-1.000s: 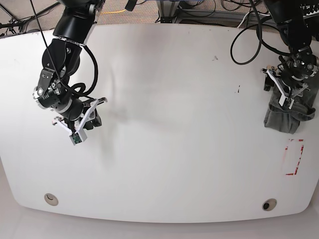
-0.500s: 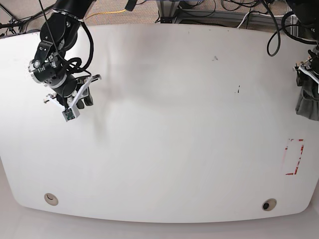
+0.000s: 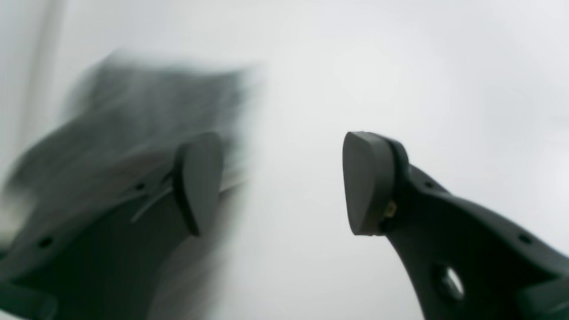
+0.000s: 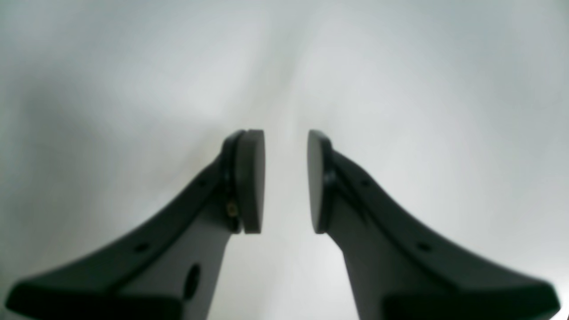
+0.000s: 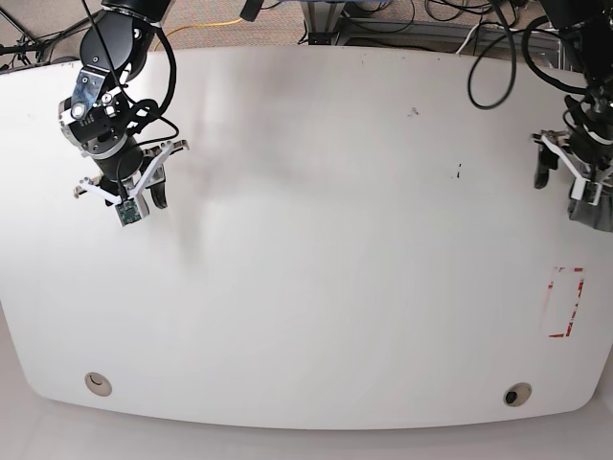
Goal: Fold the T-shirt properly
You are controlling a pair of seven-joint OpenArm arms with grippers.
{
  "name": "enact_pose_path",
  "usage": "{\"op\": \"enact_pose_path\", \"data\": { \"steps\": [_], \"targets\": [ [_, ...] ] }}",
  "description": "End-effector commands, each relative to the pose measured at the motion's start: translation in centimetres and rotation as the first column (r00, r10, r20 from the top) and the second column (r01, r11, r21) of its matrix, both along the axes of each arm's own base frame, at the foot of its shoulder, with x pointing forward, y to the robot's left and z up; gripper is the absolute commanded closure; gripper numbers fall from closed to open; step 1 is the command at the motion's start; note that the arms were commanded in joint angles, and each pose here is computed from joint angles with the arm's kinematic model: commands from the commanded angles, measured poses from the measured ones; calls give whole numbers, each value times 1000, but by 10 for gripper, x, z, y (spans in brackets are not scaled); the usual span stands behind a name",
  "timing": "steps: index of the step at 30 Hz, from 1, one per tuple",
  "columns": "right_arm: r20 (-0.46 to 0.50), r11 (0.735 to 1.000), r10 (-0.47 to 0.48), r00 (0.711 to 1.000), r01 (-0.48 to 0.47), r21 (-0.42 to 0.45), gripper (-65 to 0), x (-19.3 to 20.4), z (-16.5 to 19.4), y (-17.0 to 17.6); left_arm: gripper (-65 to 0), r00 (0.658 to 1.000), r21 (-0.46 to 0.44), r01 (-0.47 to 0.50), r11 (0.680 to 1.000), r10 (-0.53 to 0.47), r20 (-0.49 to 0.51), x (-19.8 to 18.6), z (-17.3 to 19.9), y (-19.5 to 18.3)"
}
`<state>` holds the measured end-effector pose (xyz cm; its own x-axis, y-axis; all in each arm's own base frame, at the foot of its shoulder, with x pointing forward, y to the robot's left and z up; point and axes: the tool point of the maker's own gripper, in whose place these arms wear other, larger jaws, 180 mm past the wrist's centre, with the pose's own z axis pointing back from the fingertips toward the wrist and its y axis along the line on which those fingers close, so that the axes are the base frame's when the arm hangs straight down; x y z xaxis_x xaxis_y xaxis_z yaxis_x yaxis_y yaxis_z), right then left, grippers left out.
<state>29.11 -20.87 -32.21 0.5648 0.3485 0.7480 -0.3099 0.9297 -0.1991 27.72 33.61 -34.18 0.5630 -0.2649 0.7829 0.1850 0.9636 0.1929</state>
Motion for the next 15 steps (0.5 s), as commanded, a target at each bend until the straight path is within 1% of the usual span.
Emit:
{"op": "enact_pose_path", "data": {
  "steps": [1, 5, 7, 9, 11, 12, 15],
  "targets": [
    [69, 1000, 5, 998, -3, -21, -159, 8, 4, -5, -390, 996, 17, 45, 999, -46, 79, 11, 15, -26],
    [144, 1000, 20, 989, -19, -8, -157, 13, -5, -6, -390, 982, -7, 132, 991, -130, 138, 21, 10, -76],
    [170, 1000, 20, 985, -23, 16, -154, 7, -12, -5, -390, 975, -42, 127, 991, -117, 190, 23, 10, -92],
    [214, 998, -11, 977, -2, 60, -154, 1, -13, -10, -390, 968, -84, 105, 991, -83, 236, 19, 9, -100],
    [255, 995, -43, 966, 17, 103, -154, -4, -14, -15, -390, 957, -127, 113, 985, -74, 279, 17, 8, -117],
    [267, 993, -58, 962, 27, 117, -154, -9, -15, -19, -390, 956, -143, 113, 983, -68, 287, 13, 5, -122],
    [261, 989, -92, 961, 58, 134, -154, -28, -23, -29, -390, 955, -164, 110, 980, -59, 291, -3, -3, -132]
  ]
}}
